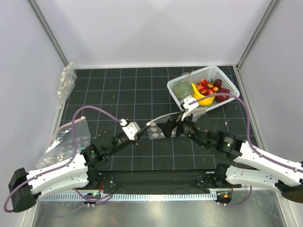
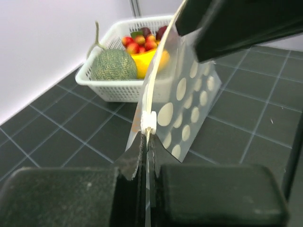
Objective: Place the food in the zip-top bag and seal the zipper
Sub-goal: Unzip the zipper food storage bag.
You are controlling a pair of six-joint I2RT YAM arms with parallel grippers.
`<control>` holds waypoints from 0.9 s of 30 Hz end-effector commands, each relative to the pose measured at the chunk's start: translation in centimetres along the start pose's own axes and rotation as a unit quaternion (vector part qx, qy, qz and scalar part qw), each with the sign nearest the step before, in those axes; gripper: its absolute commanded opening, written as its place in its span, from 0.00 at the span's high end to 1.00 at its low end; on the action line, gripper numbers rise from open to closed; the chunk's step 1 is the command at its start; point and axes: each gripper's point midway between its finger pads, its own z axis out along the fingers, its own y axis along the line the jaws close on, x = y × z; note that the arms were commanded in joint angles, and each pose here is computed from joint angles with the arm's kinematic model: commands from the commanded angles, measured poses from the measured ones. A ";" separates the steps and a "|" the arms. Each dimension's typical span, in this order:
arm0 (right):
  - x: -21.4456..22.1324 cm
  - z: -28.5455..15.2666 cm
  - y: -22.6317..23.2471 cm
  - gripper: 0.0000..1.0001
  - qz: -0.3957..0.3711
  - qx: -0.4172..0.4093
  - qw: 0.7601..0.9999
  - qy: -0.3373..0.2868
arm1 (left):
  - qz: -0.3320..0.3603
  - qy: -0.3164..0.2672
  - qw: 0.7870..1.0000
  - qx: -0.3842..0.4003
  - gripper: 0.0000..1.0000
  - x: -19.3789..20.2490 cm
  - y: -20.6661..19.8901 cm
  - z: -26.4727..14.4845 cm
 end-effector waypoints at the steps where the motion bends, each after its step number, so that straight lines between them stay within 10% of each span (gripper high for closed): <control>1: -1.0 -1.7 2.2 0.21 -0.092 -0.104 0.989 -0.054 | -0.014 0.056 0.998 0.027 1.00 0.0 -0.7 -1.1; 9: -0.6 -5.6 5.9 0.24 -0.136 -0.251 0.955 -0.080 | -0.039 0.076 0.994 0.068 1.00 0.0 -2.2 -2.3; 27: 3.7 -2.7 7.6 0.38 -0.214 -0.306 0.927 -0.020 | -0.077 0.066 0.968 0.231 1.00 -2.3 -7.8 -2.9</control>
